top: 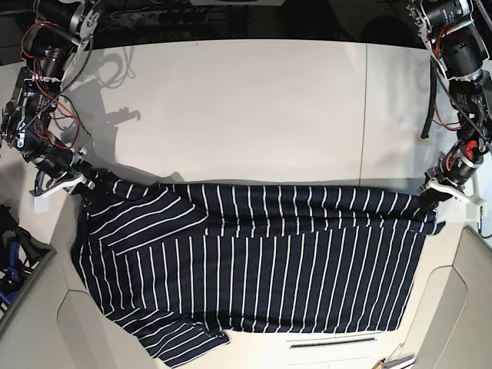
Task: Fold the T-shirt properly
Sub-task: 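Drag the shirt toward the robot with both grippers, then release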
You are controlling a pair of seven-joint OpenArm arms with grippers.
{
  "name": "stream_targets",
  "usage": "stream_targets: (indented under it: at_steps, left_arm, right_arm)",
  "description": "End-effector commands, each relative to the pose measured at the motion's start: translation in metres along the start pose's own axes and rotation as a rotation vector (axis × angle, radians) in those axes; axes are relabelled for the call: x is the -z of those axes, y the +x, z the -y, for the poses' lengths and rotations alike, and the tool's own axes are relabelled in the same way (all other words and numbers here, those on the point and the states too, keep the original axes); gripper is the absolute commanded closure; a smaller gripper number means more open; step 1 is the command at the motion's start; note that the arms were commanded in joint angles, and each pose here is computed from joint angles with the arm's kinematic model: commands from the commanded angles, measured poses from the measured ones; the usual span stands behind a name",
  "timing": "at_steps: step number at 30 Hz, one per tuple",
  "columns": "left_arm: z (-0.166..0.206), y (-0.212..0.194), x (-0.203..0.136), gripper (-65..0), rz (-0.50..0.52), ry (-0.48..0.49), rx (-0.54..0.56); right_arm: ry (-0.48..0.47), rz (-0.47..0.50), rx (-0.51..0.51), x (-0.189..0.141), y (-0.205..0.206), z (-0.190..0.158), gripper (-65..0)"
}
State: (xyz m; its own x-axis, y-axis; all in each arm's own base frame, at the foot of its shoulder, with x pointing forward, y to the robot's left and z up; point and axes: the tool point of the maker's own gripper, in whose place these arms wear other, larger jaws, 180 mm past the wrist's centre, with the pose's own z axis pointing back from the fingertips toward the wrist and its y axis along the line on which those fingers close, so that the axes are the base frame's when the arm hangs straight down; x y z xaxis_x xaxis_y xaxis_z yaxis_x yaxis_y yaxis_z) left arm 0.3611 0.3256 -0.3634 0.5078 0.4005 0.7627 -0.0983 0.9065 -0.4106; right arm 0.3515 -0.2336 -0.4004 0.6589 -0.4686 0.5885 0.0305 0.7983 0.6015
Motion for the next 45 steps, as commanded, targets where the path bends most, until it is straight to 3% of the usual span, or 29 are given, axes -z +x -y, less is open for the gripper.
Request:
stream_targets:
  at_steps: [1,8,14,28,45]
  left_arm:
    - [0.004,0.023,-0.006,0.0,0.040,-0.015,0.041]
    - [0.011,0.020,-0.019,0.0,0.005,-0.021,0.104]
    - [0.001,-0.009,-0.031,0.0,-0.050,-0.003,0.095]
    - [-0.009,-0.031,-0.096,0.0,-0.076,0.050,0.181]
    - [-0.005,-0.072,-0.135,0.0,-0.192,0.066,0.249]
  right_arm:
    - [0.001,0.042,-0.045,-0.011,0.018,-0.001,0.0]
    - [-0.001,0.054,-0.116,-0.036,0.011,-0.009,0.0]
    - [-0.028,-0.005,-0.147,-0.055,-0.009,-0.004,0.0]
    - [-0.033,-0.069,-0.038,-0.094,-0.057,0.015,0.0]
    - [-0.074,-0.132,0.054,-0.143,-0.097,0.034,0.0]
